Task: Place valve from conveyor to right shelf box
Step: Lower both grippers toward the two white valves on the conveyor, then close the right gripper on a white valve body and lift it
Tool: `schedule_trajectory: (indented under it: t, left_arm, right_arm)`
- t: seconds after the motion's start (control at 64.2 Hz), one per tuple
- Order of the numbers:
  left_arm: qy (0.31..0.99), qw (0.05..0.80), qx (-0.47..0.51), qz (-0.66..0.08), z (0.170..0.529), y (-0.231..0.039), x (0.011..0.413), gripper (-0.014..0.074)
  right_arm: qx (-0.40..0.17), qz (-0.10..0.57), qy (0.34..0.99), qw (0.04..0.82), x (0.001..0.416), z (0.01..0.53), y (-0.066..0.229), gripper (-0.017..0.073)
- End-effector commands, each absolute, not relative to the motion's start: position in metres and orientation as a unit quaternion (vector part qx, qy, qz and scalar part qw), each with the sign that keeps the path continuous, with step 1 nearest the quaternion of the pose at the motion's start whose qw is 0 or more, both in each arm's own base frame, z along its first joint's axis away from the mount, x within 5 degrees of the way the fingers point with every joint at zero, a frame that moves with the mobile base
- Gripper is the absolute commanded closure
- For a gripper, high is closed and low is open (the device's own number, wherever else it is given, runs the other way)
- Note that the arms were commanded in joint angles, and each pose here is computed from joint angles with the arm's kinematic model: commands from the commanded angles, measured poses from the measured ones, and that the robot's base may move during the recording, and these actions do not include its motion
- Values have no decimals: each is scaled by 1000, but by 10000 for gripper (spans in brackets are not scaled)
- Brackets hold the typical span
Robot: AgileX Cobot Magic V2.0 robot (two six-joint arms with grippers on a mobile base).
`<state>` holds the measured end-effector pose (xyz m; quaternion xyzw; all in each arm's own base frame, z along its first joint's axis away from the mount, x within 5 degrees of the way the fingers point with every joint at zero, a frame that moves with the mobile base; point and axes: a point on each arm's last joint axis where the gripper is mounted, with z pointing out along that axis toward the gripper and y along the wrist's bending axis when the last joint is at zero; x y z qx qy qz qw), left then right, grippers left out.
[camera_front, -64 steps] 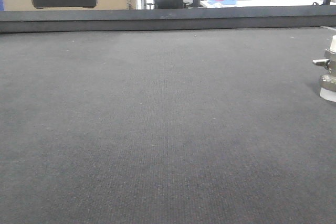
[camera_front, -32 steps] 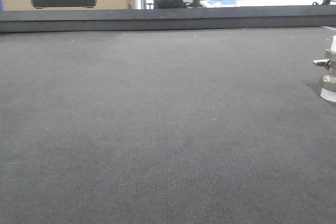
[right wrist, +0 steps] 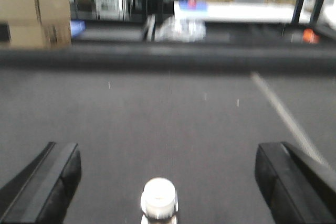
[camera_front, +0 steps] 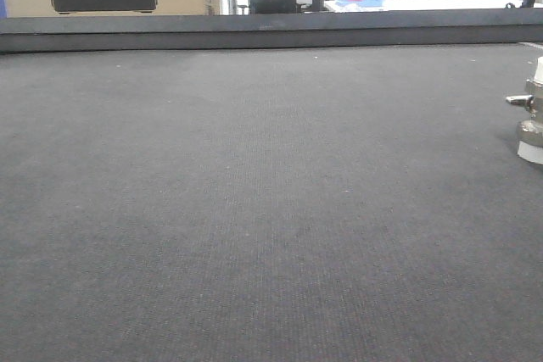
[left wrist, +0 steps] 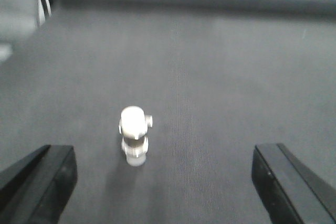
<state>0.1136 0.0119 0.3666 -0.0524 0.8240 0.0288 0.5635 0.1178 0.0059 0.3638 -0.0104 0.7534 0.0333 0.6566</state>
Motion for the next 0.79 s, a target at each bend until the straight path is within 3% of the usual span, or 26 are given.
schedule_trajectory:
  t: [0.0,0.42,0.498,0.778]
  left_arm:
    - [844,534,-53,15,376,10,125,4]
    - [863,506,3,-15,385,-8,156,4]
    - [864,504,9,-17,384,-10,157,4]
    - [865,501,11,-17,383,-11,159,4]
  right_arm:
    - [-12,34,769,638,133,368,6,-8]
    - [-66,40,916,394,236,397,12,-8]
    - [-73,46,940,331,257,392,13,-8]
    - [-100,34,967,231,320,348,23,-8]
